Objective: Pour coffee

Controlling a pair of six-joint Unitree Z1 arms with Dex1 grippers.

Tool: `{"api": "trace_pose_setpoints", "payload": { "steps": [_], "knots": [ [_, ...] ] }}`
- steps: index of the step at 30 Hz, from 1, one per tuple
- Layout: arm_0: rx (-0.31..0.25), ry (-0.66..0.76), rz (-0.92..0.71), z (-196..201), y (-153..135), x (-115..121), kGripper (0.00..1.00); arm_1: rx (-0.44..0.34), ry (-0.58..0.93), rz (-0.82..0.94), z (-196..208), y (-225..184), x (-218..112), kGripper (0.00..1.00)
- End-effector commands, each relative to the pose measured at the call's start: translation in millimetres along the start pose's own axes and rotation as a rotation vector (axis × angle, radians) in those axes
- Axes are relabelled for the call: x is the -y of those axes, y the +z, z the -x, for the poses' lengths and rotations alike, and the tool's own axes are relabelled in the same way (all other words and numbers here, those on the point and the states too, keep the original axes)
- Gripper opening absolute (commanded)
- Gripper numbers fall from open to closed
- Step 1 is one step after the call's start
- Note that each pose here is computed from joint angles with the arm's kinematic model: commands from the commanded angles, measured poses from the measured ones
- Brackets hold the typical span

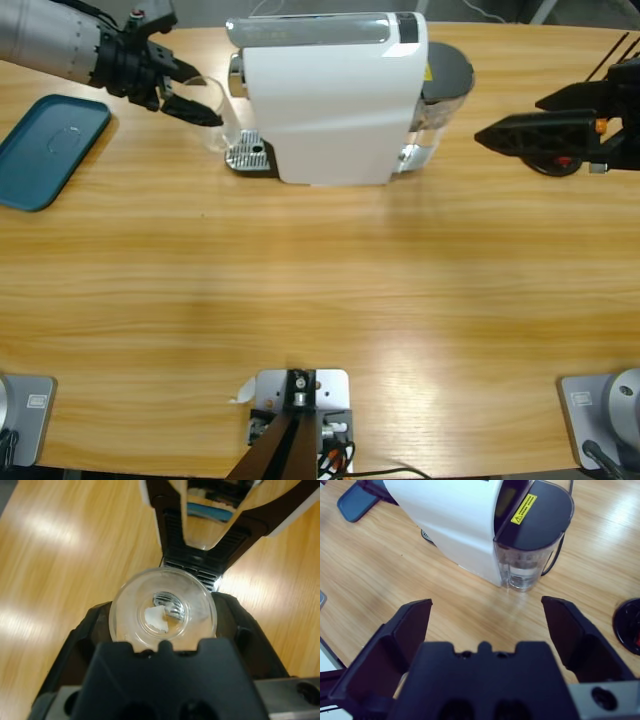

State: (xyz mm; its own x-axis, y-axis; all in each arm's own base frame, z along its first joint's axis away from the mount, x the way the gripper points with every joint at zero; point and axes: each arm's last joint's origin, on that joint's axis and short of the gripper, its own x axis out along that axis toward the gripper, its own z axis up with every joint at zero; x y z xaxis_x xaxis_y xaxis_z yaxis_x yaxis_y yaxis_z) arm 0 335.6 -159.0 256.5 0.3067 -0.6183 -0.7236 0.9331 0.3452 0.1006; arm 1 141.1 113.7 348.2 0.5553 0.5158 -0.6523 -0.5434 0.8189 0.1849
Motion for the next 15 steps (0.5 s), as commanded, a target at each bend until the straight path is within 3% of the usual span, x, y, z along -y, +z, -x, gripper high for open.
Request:
{"api": "trace_pose_setpoints", "payload": {
  "steps": [1, 6, 12, 14, 15],
  "knots": [
    [0.005, -0.101, -0.008, -26, 2, 1, 0.043, -0.046, -0.001, 0.002, -10, 0, 3, 1.0],
    [-0.01, -0.148, -0.021, -37, 6, 15, 0.048, -0.047, -0.001, 0.005, -11, 0, 3, 0.996],
    [-0.014, -0.157, -0.015, -40, 5, 16, 0.056, -0.045, -0.003, 0.004, -10, -1, 3, 0.996],
    [-0.015, -0.157, -0.014, -42, 5, 15, 0.172, -0.045, -0.003, 0.004, -10, -1, 3, 0.996],
    [-0.016, -0.157, -0.013, -43, 5, 14, 0.172, -0.045, -0.003, 0.004, -10, -1, 3, 0.996]
  ]
}}
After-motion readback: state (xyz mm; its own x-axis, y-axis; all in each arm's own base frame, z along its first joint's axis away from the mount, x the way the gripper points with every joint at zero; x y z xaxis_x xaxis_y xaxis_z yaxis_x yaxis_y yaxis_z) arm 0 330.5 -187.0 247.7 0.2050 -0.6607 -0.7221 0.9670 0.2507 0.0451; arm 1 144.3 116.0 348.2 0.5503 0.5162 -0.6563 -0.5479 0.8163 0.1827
